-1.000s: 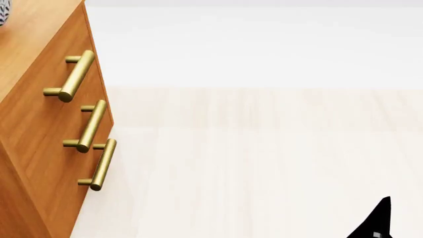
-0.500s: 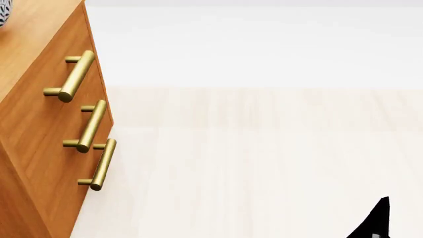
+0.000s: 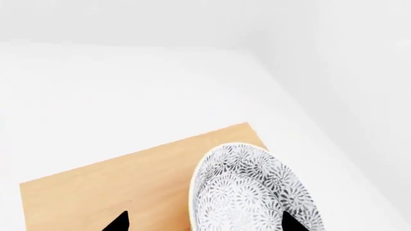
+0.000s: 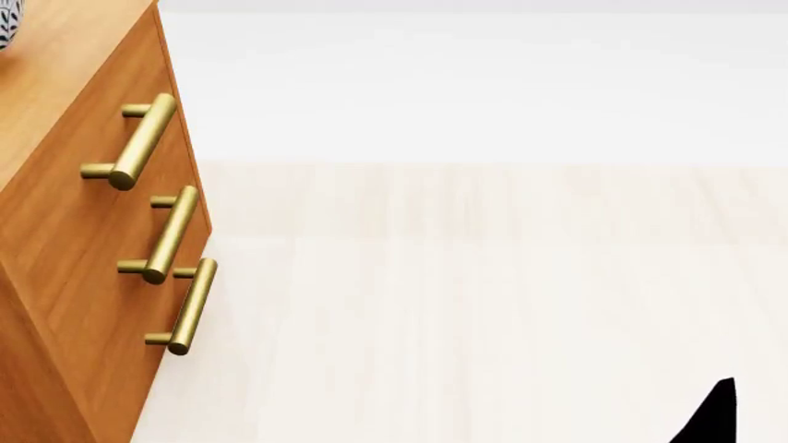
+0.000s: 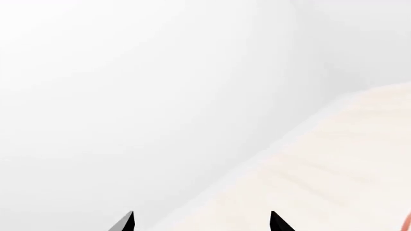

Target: Put the bowl on top of the cabinet.

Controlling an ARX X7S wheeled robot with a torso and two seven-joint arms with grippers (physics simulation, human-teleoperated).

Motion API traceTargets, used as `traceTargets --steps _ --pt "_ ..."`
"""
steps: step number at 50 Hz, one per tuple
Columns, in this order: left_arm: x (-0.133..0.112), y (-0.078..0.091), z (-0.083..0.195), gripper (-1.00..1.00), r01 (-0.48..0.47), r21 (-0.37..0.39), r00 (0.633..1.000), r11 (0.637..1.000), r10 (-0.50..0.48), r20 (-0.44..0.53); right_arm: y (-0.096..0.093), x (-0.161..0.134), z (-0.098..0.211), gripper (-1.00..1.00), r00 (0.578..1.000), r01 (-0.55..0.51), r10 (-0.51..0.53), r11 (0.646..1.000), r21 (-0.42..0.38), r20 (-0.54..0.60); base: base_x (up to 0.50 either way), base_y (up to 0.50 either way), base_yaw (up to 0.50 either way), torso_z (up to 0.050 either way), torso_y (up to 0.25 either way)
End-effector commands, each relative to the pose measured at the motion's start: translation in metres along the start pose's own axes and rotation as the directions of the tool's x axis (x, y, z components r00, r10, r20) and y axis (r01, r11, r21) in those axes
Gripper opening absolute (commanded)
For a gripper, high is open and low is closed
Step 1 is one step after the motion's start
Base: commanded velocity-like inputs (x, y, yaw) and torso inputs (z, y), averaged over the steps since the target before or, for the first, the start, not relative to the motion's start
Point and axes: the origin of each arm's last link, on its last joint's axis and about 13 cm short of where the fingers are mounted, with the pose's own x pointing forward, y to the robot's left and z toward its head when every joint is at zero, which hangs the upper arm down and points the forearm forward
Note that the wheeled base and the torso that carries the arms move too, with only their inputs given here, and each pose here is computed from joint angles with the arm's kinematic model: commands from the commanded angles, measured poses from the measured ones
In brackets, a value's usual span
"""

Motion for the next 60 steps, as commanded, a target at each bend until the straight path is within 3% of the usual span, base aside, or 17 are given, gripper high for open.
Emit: traceTargets --steps 1,20,28,30,31,33,54,60 --pt "-0.026 0.006 0.007 1.00 -0.008 0.045 0.993 0.999 0.003 0.122 0.002 -0.006 0.003 1.00 1.000 -0.021 0.021 1.000 0.006 0.007 0.00 0.00 0.00 0.000 0.000" --pt "-0.046 0.006 -0.004 1.00 0.107 0.164 0.961 0.981 -0.144 0.235 0.009 -0.010 -0.003 1.00 0.999 -0.048 0.048 0.998 -0.032 0.009 0.00 0.00 0.00 0.000 0.000" --pt "-0.057 -0.003 -0.005 1.00 0.161 0.204 0.945 0.965 -0.211 0.249 0.010 -0.009 -0.004 1.00 0.999 -0.050 0.050 0.998 -0.039 0.009 0.00 0.00 0.00 0.000 0.000" --pt "-0.061 -0.005 -0.008 1.00 0.221 0.208 0.938 0.953 -0.266 0.222 0.010 -0.009 -0.003 1.00 0.999 -0.050 0.051 0.998 -0.038 0.010 0.00 0.00 0.00 0.000 0.000" --pt "-0.064 -0.006 -0.008 1.00 0.195 0.239 0.931 0.951 -0.256 0.260 0.010 -0.009 -0.003 1.00 0.999 -0.051 0.051 0.998 -0.037 0.009 0.00 0.00 0.00 0.000 0.000" --pt "-0.068 -0.007 -0.007 1.00 0.213 0.227 0.930 0.950 -0.268 0.250 0.010 -0.010 -0.003 1.00 0.999 -0.052 0.052 0.998 -0.037 0.009 0.00 0.00 0.00 0.000 0.000" --pt "-0.115 -0.015 -0.019 1.00 0.287 0.366 0.842 0.885 -0.415 0.344 0.011 -0.011 -0.003 1.00 0.998 -0.056 0.056 0.998 -0.039 0.011 0.00 0.00 0.00 0.000 0.000" --pt "-0.134 -0.013 -0.022 1.00 0.299 0.418 0.793 0.858 -0.467 0.391 0.011 -0.012 -0.003 1.00 0.998 -0.058 0.059 0.998 -0.038 0.012 0.00 0.00 0.00 0.000 0.000"
